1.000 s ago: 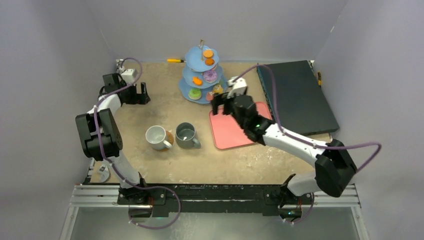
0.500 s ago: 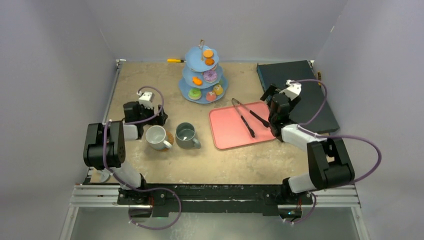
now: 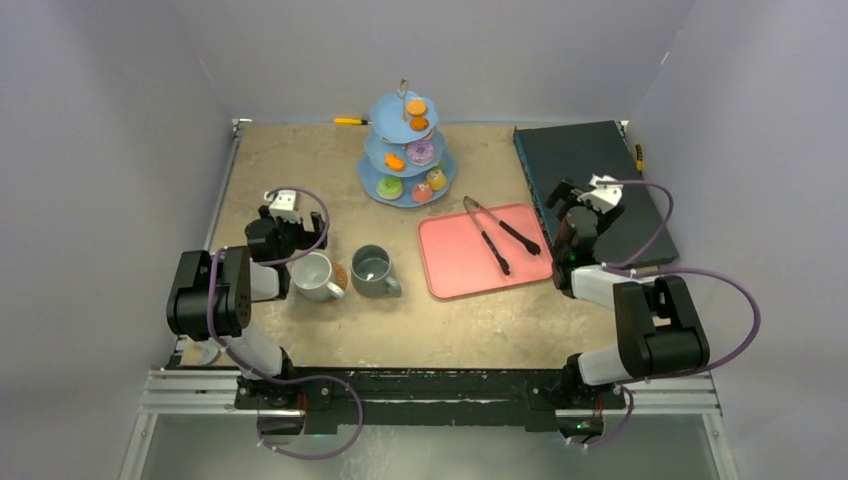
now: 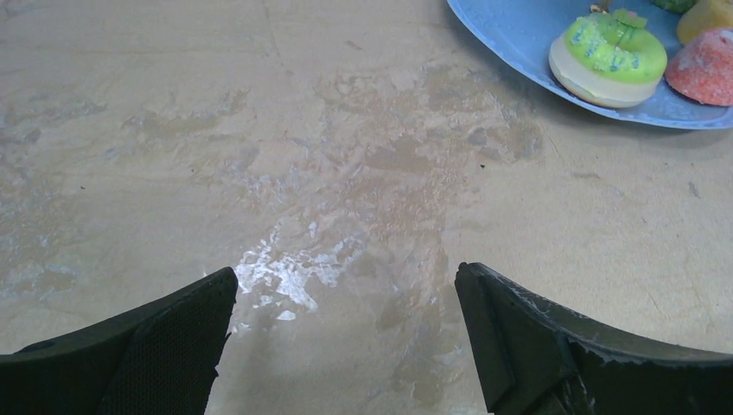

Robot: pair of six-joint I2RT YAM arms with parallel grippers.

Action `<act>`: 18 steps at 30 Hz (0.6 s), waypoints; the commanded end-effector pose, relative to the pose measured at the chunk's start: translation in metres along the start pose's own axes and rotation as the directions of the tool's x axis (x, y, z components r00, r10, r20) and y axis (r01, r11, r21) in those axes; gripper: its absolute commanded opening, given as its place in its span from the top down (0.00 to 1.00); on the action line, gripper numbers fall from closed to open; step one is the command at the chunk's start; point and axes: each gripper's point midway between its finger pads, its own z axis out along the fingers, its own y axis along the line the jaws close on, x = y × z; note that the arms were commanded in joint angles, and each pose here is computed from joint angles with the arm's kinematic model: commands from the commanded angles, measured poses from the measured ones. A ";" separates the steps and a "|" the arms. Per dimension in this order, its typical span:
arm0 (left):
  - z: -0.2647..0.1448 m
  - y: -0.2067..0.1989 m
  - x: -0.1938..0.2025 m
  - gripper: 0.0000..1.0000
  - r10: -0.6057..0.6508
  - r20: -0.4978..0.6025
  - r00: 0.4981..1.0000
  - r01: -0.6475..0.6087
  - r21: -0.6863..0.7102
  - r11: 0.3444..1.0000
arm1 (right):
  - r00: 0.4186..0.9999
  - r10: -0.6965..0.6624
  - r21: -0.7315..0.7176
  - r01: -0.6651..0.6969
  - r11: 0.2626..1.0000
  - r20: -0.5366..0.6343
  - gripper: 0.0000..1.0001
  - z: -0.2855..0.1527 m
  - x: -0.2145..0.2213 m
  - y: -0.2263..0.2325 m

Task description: Serve the afternoon tea

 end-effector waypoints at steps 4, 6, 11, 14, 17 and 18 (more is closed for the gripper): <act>0.010 0.004 -0.021 0.01 0.004 0.060 0.998 -0.003 -0.019 1.000 | 0.994 0.023 -0.014 -0.021 1.000 0.111 0.02 -0.015 -0.009 -0.015; 0.010 0.004 -0.022 0.01 0.006 0.061 0.998 -0.004 -0.024 1.000 | 0.991 0.024 -0.052 -0.017 0.999 0.132 0.02 -0.015 -0.013 -0.010; -0.004 0.002 -0.024 0.01 0.020 0.116 0.993 -0.014 -0.046 0.999 | 0.979 0.003 -0.102 0.018 0.995 0.204 0.02 -0.023 -0.010 -0.010; -0.008 0.002 -0.026 0.01 0.028 0.134 0.991 -0.021 -0.057 0.998 | 0.982 -0.022 -0.192 0.059 0.980 0.190 0.02 -0.026 -0.003 0.004; -0.016 0.001 -0.029 0.01 0.054 0.171 0.984 -0.040 -0.080 0.996 | 0.965 -0.010 -0.184 0.060 0.981 0.264 0.02 -0.031 -0.009 0.000; -0.021 -0.002 -0.024 0.01 0.074 0.175 0.982 -0.059 -0.087 0.994 | 0.972 -0.025 -0.173 0.067 0.983 0.234 0.02 -0.030 -0.003 -0.001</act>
